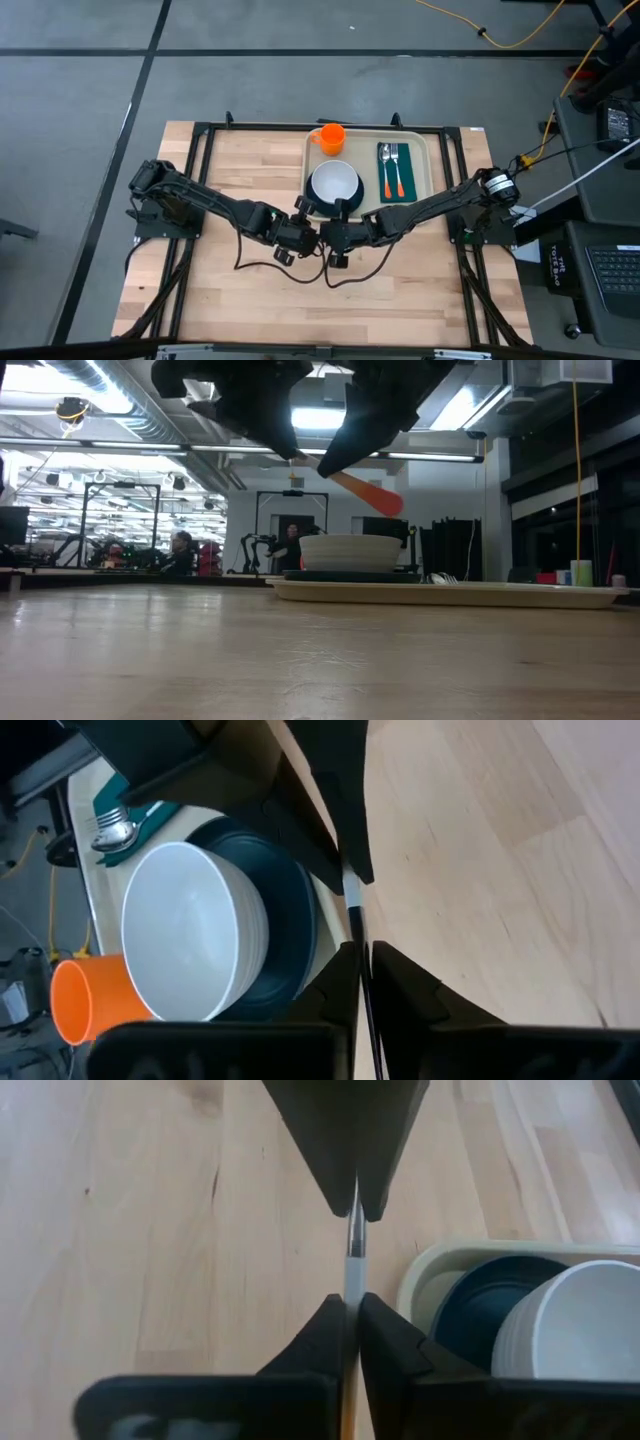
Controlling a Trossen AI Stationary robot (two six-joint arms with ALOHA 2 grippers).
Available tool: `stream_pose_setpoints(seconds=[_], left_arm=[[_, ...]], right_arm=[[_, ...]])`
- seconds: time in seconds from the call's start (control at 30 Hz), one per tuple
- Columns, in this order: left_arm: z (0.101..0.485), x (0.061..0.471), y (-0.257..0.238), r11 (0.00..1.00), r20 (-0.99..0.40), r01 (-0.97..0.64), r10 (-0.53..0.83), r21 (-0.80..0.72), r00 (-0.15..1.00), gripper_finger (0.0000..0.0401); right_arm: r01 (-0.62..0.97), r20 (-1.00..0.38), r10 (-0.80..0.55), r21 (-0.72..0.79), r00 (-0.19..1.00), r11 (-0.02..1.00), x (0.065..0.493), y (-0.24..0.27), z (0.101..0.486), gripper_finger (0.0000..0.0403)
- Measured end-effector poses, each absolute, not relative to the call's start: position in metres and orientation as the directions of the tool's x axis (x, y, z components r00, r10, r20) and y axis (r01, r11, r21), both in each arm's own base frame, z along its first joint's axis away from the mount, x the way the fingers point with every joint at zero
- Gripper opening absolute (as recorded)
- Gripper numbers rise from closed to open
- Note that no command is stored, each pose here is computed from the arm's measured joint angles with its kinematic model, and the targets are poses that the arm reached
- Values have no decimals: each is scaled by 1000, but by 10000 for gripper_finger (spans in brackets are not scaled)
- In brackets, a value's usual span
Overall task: Set up tray
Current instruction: Put the orange knife to the right of the orange fork on the serving tray
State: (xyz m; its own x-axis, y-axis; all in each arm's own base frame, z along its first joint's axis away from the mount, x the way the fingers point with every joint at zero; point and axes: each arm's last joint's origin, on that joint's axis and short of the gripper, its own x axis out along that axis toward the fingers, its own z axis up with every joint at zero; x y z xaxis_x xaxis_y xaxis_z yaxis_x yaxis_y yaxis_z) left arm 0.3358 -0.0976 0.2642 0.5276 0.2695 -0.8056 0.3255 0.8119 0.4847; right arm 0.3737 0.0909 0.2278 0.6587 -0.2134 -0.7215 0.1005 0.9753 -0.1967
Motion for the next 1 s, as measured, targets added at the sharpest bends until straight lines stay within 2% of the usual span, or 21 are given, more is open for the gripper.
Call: stream_pose_setpoints(seconds=[0.43,0.6,0.8,1.0], left_arm=[[266,332,-109,805,-805,350,245,480,541,88],[285,318,-114,803,-789,370,191,467,584,111],[319,290,-112,853,-762,386,21,352,647,119],[301,262,-100,880,-695,344,-23,328,719,105]], right_arm=[[90,-740,-199,-185,643,979,372,91,225,17],[106,-739,-207,-183,641,977,373,87,225,17],[152,-744,-218,-158,632,976,375,79,225,17],[166,-763,-187,-106,619,980,375,73,223,17]])
